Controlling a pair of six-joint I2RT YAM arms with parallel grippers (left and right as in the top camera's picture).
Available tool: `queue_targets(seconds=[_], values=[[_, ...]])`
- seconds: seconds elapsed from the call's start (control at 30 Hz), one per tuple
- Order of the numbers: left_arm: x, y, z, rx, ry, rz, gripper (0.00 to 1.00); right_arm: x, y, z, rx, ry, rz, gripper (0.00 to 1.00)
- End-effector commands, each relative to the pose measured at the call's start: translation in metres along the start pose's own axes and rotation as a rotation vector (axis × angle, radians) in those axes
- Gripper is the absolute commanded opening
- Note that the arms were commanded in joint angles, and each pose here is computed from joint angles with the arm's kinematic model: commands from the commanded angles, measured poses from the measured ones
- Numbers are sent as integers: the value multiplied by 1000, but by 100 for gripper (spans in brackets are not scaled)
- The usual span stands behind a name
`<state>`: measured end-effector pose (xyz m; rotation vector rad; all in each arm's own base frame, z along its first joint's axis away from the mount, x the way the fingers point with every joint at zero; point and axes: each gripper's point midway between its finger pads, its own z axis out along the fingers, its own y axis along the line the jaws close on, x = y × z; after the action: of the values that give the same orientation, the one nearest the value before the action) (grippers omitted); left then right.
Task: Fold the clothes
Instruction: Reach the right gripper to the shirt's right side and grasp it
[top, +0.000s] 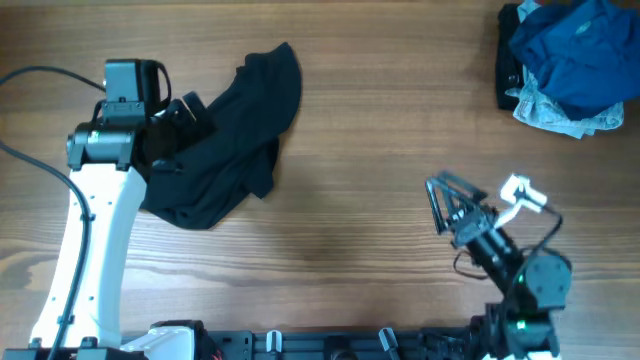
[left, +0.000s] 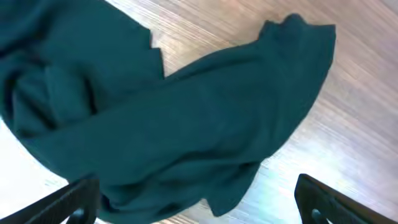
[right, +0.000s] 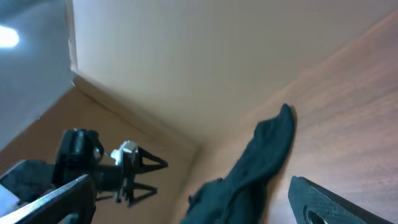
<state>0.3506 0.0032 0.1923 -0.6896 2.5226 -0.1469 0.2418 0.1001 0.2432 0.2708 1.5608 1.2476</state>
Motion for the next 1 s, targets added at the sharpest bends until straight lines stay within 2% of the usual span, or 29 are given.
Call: queue_targets(seconds=[0.0, 0.07, 0.1, 0.2, 0.37, 0.47, 0.57, 0.67, 0.73, 0.83, 0.97], values=[[1, 6, 1, -23, 3, 8, 100, -25, 45, 41, -40, 105, -197, 100], [6, 10, 1, -38, 25, 7, 100, -16, 44, 83, -4, 283, -200, 100], [9, 20, 1, -83, 34, -12, 100, 2, 38, 113, 20, 421, -185, 99], [4, 69, -5, -256, 13, -184, 100, 65, 32, 168, 22, 694, -110, 99], [6, 133, -14, -351, 60, -372, 100, 175, 16, 198, -3, 945, -101, 100], [9, 135, -15, -337, 82, -396, 100, 214, -15, 203, 48, 1007, -169, 100], [11, 129, -13, -298, 100, -402, 100, 237, -31, 213, 64, 1063, -189, 99], [13, 129, -13, -302, 108, -402, 100, 252, -52, 224, 193, 1066, -271, 99], [14, 129, -14, -305, 115, -402, 100, 261, -52, 223, 218, 1076, -240, 100], [17, 130, -14, -309, 124, -402, 100, 264, -69, 216, 357, 1058, -253, 99], [17, 129, -14, -305, 127, -403, 100, 272, -80, 212, 402, 1071, -211, 100]])
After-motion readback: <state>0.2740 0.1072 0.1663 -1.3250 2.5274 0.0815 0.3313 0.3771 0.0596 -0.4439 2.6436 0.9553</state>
